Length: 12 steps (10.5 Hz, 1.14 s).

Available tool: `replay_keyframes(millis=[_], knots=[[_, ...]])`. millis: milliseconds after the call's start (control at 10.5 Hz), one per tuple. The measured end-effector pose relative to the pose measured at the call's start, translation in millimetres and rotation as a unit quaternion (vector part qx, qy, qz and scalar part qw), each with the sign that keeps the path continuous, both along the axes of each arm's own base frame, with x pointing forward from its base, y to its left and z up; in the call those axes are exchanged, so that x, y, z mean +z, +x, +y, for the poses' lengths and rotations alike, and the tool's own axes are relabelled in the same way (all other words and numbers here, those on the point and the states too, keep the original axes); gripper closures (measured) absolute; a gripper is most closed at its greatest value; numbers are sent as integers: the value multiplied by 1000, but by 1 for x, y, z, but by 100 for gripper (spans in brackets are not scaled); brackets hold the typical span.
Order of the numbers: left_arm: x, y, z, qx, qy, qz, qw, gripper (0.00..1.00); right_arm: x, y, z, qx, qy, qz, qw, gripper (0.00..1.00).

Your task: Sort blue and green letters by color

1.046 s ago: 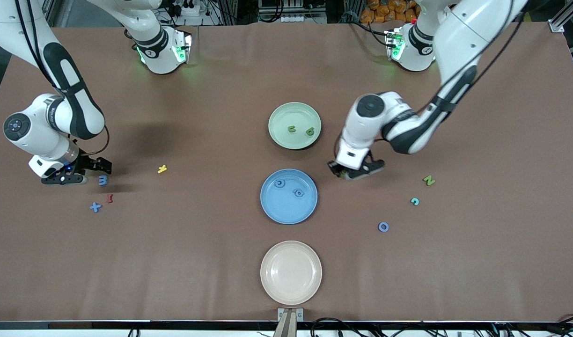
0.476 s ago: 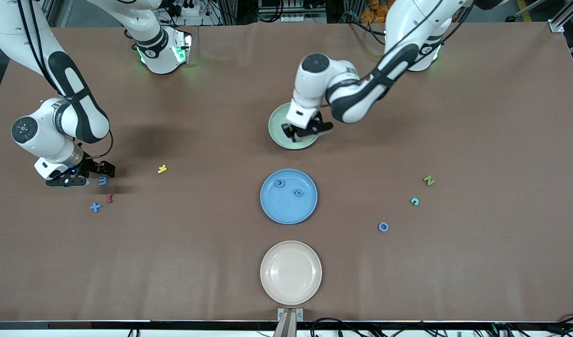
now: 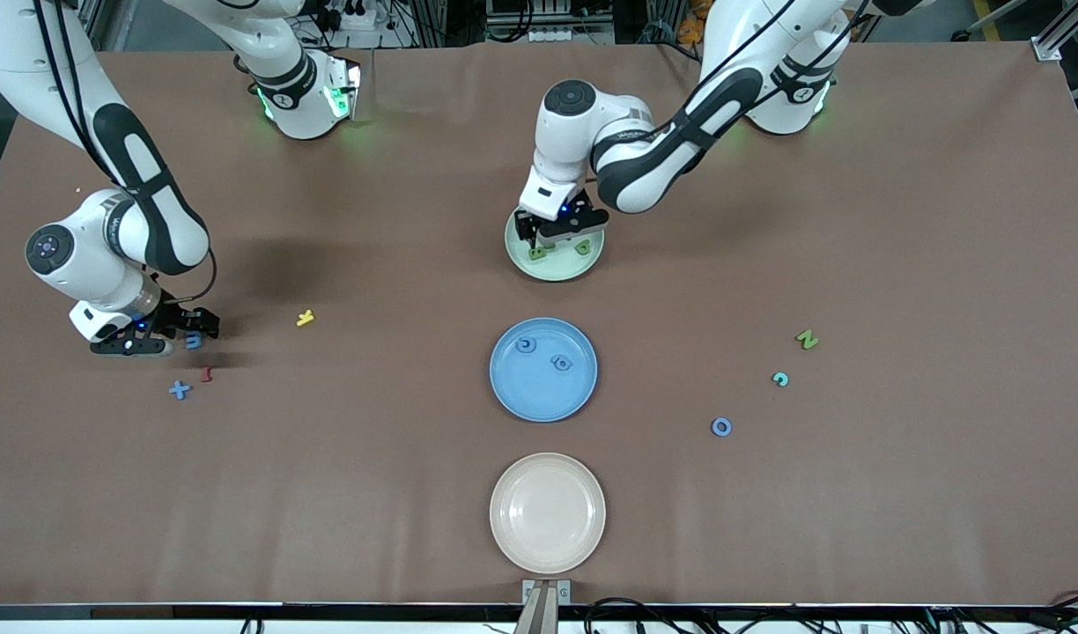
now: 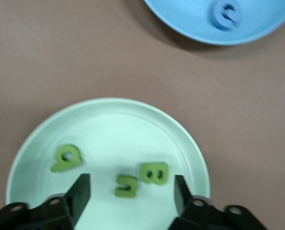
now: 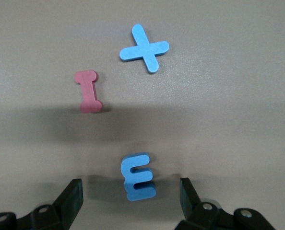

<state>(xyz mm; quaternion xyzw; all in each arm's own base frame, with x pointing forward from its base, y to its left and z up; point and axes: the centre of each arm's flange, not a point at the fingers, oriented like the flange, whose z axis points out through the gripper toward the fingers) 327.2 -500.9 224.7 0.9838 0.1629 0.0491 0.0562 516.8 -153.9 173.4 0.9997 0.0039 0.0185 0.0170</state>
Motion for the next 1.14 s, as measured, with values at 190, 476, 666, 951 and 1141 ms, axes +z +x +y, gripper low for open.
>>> replay_keyframes(millis=[190,476,666,951,1141], knots=[[-6,31,25,32,17,0,999,0,-1,0,0,0,0,1,1000,32],[-17,99,88,53,40,-5,998,0,0,2,0,11,0,0,1000,64],[-20,140,135,63,49,-6,997,0,1,2,0,15,1,0,1000,73],[-22,174,188,88,55,-1,995,0,8,14,4,24,-1,-10,1000,73],[-28,186,220,80,64,6,995,0,21,33,14,10,8,-4,1000,73]])
